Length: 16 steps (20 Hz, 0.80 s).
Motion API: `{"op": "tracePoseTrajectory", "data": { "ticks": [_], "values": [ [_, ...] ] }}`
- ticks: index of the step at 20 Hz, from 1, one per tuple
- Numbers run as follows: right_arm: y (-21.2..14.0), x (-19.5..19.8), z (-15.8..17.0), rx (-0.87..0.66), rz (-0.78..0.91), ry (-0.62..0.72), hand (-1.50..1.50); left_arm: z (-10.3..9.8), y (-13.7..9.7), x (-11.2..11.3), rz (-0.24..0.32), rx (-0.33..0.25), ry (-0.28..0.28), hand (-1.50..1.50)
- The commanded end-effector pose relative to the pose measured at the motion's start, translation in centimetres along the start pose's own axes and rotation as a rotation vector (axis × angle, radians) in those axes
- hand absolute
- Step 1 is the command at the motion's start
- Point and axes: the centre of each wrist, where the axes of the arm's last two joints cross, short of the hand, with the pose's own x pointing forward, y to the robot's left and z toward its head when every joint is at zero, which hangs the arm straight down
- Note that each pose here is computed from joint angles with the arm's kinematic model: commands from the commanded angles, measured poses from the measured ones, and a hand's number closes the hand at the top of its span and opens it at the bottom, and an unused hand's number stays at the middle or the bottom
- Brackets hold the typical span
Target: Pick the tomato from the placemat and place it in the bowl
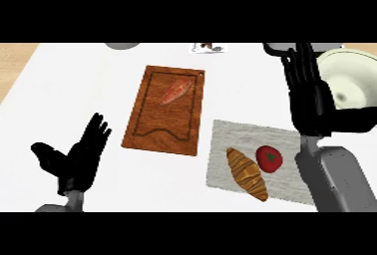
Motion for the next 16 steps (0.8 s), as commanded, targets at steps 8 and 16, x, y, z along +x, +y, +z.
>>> {"op": "tracePoseTrajectory", "data": {
  "ticks": [8, 16],
  "values": [
    [-9.2, -2.5, 5.6, 0.101, 0.711, 0.16, 1.5, -0.3, -3.7, 4.4, -0.295, -0.371, -0.253, 0.0],
    [-8.6, -4.4, 6.1, 0.247, 0.721, 0.136, -1.5, -0.9, -4.2, 4.6, -0.324, -0.435, -0.243, 0.0]
  ]
}}
